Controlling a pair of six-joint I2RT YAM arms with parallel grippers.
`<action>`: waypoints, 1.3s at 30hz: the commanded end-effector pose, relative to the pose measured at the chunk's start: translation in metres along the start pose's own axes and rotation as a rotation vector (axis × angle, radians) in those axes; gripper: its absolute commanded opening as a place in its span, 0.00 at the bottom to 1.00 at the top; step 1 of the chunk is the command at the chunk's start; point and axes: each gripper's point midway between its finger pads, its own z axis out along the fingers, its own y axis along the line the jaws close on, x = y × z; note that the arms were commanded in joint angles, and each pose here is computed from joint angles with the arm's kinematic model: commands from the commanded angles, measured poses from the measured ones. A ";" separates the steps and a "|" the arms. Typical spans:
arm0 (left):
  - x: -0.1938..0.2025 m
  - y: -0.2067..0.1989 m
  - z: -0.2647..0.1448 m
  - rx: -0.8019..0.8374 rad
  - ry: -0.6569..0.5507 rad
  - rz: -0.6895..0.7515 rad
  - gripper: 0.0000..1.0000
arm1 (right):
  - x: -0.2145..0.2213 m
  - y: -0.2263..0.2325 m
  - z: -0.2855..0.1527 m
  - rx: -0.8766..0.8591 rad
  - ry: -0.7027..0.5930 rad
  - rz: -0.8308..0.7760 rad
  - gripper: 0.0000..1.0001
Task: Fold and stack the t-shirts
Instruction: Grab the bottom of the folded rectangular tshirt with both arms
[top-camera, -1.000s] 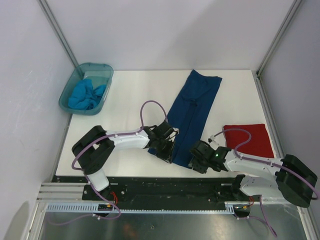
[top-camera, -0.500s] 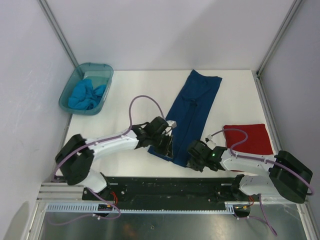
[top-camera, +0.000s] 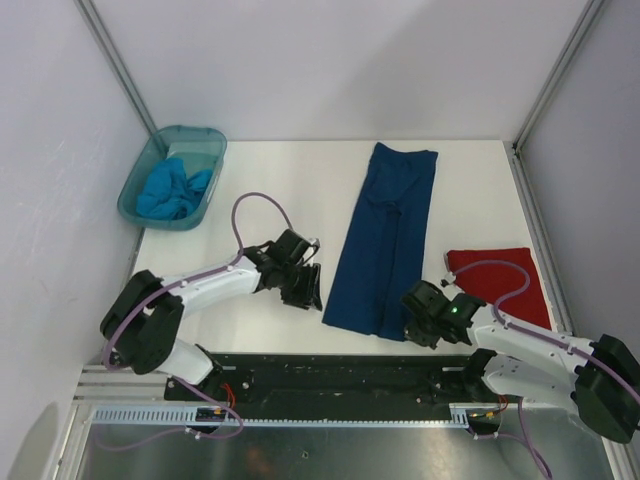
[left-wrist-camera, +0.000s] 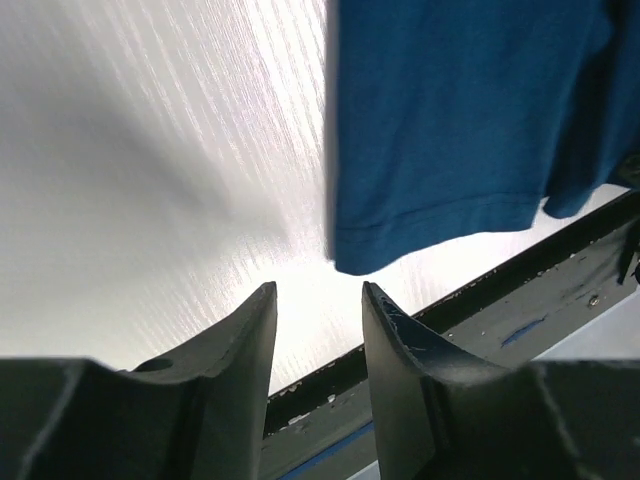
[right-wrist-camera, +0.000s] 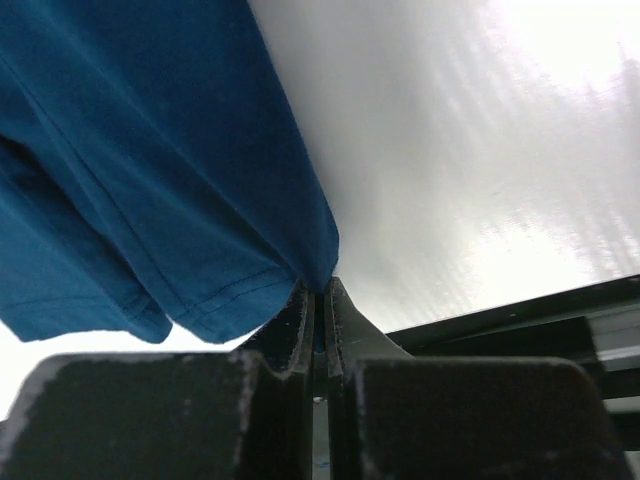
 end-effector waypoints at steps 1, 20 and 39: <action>0.008 -0.009 0.007 0.040 0.048 0.016 0.45 | -0.002 -0.026 0.002 0.065 0.001 -0.042 0.00; 0.033 -0.033 0.040 0.049 0.123 0.039 0.47 | 0.006 -0.016 0.006 0.036 0.044 -0.067 0.00; 0.025 -0.011 0.038 -0.079 0.056 0.054 0.46 | 0.003 -0.019 0.001 0.026 0.046 -0.075 0.00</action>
